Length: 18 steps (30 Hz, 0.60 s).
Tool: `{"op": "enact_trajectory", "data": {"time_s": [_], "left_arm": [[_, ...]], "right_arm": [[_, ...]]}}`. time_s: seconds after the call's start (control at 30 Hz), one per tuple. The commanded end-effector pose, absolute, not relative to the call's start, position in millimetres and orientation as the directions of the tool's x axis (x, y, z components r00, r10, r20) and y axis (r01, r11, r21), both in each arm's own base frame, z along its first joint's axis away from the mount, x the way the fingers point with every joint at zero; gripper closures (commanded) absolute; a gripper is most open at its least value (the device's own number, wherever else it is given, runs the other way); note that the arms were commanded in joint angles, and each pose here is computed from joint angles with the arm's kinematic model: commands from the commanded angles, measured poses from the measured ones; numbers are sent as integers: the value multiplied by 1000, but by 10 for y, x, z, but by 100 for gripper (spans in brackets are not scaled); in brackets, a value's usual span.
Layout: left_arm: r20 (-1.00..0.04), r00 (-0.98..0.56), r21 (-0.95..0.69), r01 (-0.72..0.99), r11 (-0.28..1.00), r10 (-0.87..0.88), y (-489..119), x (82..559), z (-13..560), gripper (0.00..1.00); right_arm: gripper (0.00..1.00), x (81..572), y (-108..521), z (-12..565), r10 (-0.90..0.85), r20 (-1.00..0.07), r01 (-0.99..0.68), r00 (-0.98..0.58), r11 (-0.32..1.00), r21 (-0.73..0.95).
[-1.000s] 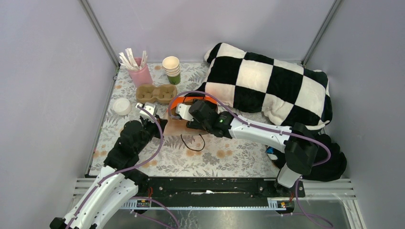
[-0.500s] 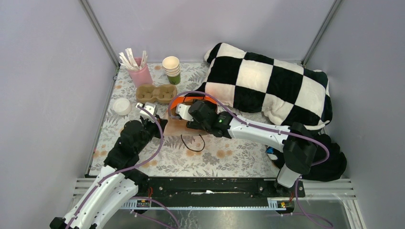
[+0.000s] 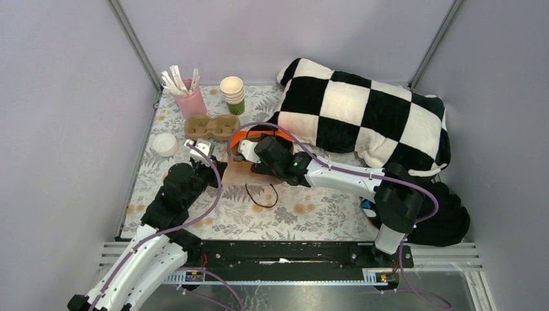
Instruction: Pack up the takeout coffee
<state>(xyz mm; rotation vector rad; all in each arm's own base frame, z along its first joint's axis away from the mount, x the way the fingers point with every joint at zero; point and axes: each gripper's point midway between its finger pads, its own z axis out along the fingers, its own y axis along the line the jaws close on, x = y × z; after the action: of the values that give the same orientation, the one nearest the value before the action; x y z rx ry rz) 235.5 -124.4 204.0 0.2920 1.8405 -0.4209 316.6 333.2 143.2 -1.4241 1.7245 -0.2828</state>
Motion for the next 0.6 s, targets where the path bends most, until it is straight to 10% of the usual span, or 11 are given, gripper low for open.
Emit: {"op": "enact_trajectory", "data": {"time_s": [0.0,0.57], "left_arm": [[-958,-288,-138,409,902,-16,-1251,2365,2141,100],[-948,-317,-169,387,907,-41,-1242,2356,2186,100]], "right_arm": [[18,3350,3286,1473,-860,-509,-640,-21,403,-654],[4,3420,3197,1271,-869,-490,-654,-65,408,-637]]}}
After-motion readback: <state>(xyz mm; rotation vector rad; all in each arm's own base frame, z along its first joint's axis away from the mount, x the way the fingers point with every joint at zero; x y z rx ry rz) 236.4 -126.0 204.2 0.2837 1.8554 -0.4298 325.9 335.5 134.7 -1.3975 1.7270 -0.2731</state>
